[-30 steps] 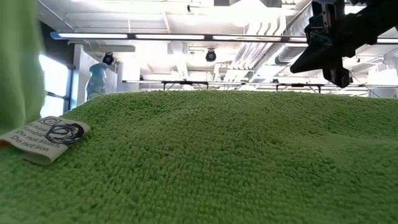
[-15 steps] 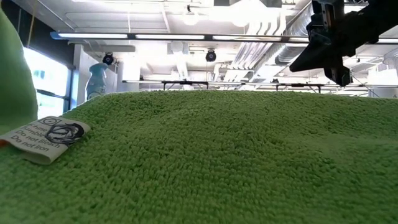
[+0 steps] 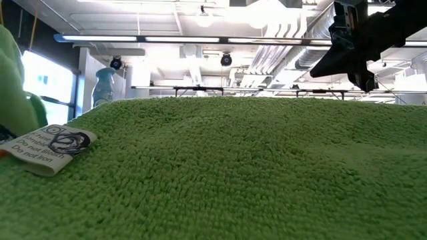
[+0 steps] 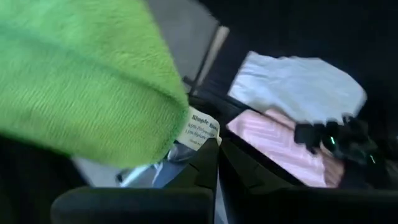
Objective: Sort microfiber towel by color & place in baskets
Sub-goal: Put the green towel into the left transparent bin
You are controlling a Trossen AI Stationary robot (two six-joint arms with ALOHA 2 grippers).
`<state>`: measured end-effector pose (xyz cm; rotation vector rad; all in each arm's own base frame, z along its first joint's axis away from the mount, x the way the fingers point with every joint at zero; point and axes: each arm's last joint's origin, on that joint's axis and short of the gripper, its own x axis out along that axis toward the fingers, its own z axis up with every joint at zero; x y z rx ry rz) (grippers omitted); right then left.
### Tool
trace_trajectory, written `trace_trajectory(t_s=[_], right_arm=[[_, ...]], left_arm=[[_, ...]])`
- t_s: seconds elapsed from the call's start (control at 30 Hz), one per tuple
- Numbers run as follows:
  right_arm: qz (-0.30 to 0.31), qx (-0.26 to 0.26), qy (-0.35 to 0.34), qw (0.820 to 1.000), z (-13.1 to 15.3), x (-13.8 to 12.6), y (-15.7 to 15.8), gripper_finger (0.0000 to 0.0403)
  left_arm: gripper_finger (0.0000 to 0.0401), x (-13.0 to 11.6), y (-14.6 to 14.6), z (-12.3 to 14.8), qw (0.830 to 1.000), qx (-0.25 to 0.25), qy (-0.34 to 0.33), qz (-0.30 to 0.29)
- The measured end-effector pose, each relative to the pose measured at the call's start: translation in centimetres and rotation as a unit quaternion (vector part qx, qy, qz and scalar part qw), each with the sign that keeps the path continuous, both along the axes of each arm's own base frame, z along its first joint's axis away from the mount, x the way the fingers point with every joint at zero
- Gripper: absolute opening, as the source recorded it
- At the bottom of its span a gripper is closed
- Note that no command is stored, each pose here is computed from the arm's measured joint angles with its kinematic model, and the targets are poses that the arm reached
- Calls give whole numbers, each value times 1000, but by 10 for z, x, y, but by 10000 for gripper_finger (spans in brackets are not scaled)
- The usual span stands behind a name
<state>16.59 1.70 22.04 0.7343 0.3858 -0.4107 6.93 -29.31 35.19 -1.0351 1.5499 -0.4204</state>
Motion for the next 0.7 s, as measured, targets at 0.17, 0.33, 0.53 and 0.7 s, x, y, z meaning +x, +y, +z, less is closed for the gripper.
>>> trace_trajectory(t_s=[0.17, 0.33, 0.53, 0.7], right_arm=[[1, -3, 1, 1000, 0, 0, 0, 0], [1, -4, 4, 1000, -1, 1, 0, 0], [3, -5, 17, 1000, -7, 8, 1, 0], [6, -5, 37, 999, -16, 17, 3, 0]], left_arm=[[1, 1, 9, -11, 996, 78, 42, 22], [0, 10, 35, -25, 972, 221, -11, 84], [0, 23, 67, -37, 917, 374, -15, 136], [0, 34, 72, -38, 909, 404, -66, 76]])
